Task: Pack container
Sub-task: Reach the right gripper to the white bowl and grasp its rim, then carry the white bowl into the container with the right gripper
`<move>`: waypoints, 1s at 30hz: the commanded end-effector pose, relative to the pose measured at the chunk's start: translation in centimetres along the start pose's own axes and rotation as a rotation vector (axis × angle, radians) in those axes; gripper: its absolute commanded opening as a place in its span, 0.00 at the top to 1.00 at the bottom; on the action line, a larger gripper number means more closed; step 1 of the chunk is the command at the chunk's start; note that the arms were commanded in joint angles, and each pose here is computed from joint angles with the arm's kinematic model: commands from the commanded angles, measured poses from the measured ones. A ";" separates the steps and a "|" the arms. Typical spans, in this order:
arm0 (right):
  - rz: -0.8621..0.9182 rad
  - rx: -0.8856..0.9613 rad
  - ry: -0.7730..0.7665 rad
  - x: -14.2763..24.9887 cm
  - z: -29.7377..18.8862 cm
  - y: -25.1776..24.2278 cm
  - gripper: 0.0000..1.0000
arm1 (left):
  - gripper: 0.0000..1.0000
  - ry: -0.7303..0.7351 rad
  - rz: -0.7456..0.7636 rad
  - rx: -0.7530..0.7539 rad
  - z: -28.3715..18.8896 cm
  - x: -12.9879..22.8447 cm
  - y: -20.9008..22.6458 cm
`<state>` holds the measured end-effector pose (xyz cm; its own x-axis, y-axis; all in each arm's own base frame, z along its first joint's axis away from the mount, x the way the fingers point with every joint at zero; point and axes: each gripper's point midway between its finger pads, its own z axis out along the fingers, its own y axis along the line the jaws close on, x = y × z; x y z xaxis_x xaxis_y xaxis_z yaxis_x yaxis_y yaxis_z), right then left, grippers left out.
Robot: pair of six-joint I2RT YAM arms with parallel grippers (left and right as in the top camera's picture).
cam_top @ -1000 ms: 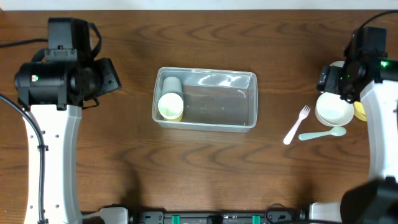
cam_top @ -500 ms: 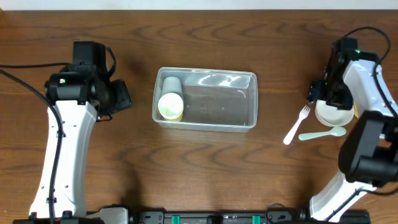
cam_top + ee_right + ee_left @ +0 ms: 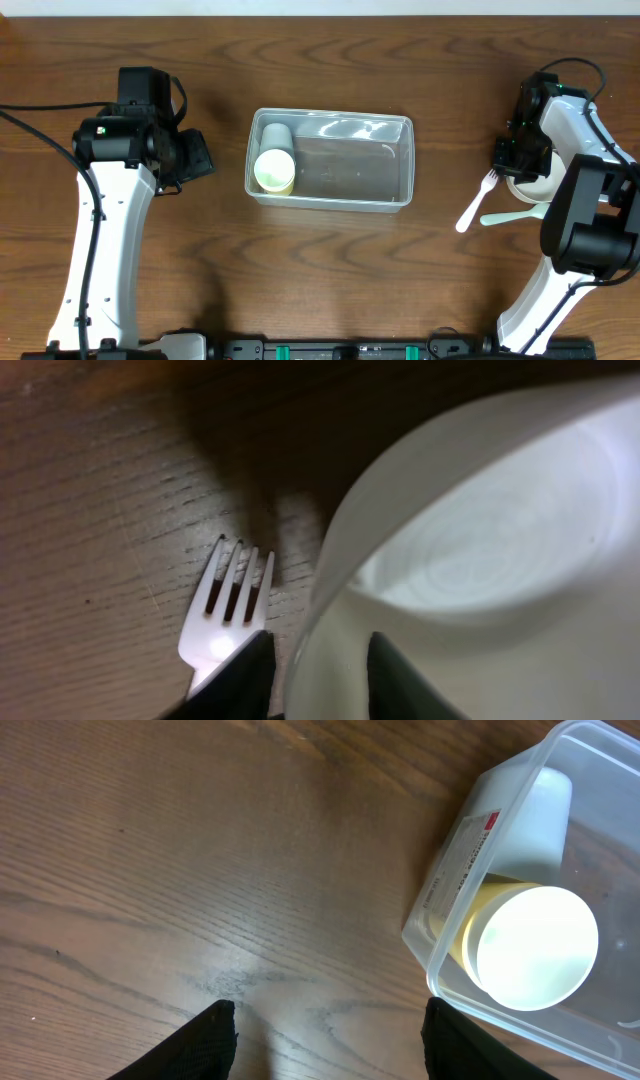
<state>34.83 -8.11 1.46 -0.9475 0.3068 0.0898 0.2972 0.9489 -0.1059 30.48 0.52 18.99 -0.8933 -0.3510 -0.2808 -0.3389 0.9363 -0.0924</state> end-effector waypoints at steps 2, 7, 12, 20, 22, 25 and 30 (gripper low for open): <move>0.003 -0.002 -0.007 -0.2 0.0 0.1 0.81 | 0.39 0.005 0.012 -0.004 0.1 0.1 0.2; 0.004 -0.004 -0.018 -0.5 -0.1 0.1 0.92 | 0.39 0.005 0.012 -0.003 0.1 0.1 0.2; -0.011 -0.006 -0.045 -1.1 -1.5 0.7 0.99 | 0.39 0.005 0.012 -0.003 0.1 0.1 0.2; -0.138 -0.032 -0.250 -2.6 -10.3 4.4 0.99 | 0.39 0.005 0.012 -0.004 0.1 0.1 0.2; -0.223 -0.053 -0.335 -2.4 -13.7 6.5 0.99 | 0.39 0.005 0.012 -0.004 0.1 0.1 0.2; -0.431 -0.105 -0.479 -0.8 -19.0 11.4 0.99 | 0.39 0.005 0.012 -0.004 0.1 0.1 0.2; -0.692 -0.152 -0.616 3.8 -23.3 18.7 0.99 | 0.39 0.005 0.012 -0.004 0.1 0.1 0.2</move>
<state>40.83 8.93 21.78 -0.8634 -0.2443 -0.4414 -0.2367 0.9688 -0.0730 30.47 0.52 18.99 -0.8934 -0.3510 -0.2805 -0.3389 0.9363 -0.0923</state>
